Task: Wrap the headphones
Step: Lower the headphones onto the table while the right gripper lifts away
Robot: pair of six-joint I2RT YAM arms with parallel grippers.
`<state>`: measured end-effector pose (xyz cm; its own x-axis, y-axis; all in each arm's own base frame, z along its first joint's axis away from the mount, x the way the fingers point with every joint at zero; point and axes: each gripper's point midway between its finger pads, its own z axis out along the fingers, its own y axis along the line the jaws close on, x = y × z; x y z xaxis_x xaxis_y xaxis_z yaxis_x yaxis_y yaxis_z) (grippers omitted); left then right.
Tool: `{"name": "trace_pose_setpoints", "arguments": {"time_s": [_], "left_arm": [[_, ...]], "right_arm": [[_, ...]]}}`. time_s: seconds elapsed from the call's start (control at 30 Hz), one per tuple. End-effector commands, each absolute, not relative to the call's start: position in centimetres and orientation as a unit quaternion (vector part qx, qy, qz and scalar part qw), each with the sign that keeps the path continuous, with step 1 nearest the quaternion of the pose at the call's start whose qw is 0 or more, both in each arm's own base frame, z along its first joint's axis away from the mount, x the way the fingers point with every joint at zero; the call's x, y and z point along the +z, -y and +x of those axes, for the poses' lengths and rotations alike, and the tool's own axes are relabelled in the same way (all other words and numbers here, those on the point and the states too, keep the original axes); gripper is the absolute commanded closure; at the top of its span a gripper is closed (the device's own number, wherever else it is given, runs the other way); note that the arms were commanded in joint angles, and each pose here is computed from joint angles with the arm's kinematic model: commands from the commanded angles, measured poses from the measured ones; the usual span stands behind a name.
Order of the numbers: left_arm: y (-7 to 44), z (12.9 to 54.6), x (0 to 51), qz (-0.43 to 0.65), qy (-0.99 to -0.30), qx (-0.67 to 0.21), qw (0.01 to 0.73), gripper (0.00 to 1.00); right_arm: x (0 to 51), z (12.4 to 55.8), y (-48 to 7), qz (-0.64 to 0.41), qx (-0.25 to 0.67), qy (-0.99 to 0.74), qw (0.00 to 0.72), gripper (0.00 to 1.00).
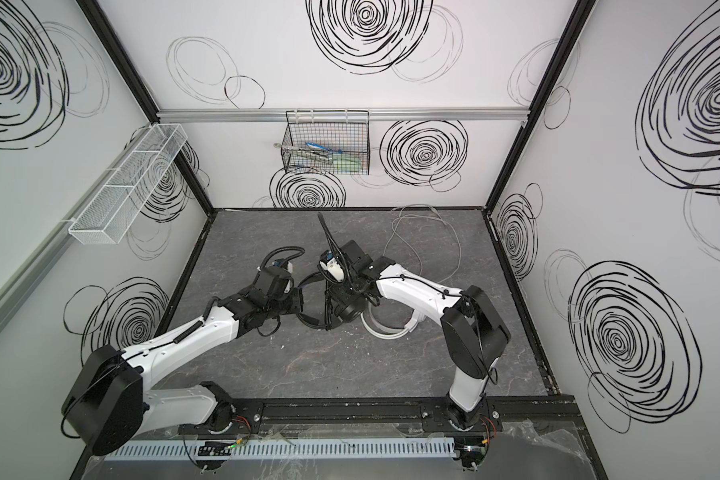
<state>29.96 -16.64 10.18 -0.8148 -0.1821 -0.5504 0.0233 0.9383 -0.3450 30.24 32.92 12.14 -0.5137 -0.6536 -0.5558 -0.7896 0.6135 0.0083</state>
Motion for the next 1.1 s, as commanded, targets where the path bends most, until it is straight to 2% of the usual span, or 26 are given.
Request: {"name": "trace_pose_setpoints", "arguments": {"time_s": [0.0, 0.47, 0.67, 0.9, 1.07], "left_arm": [[15.8, 28.0, 8.1, -0.021, -0.952, -0.167, 0.257, 1.00], [14.2, 27.9, 7.5, -0.027, -0.957, -0.145, 0.250, 1.00], [14.0, 28.0, 7.6, -0.036, -0.957, -0.144, 0.250, 1.00], [14.0, 28.2, 7.7, -0.037, -0.957, -0.145, 0.250, 1.00], [14.0, 28.1, 7.9, -0.037, -0.956, -0.147, 0.251, 1.00]], "right_arm": [[15.4, 33.1, -30.7, -0.393, 0.042, -0.863, 0.315, 0.34], [16.1, 32.5, -32.0, -0.405, 0.012, -0.861, 0.306, 0.29], [17.7, 32.3, -30.7, -0.381, -0.009, -0.877, 0.292, 0.28], [18.4, 33.4, -27.6, -0.328, -0.020, -0.904, 0.275, 0.18], [18.9, 33.5, -27.3, -0.323, -0.011, -0.906, 0.273, 0.17]]}}
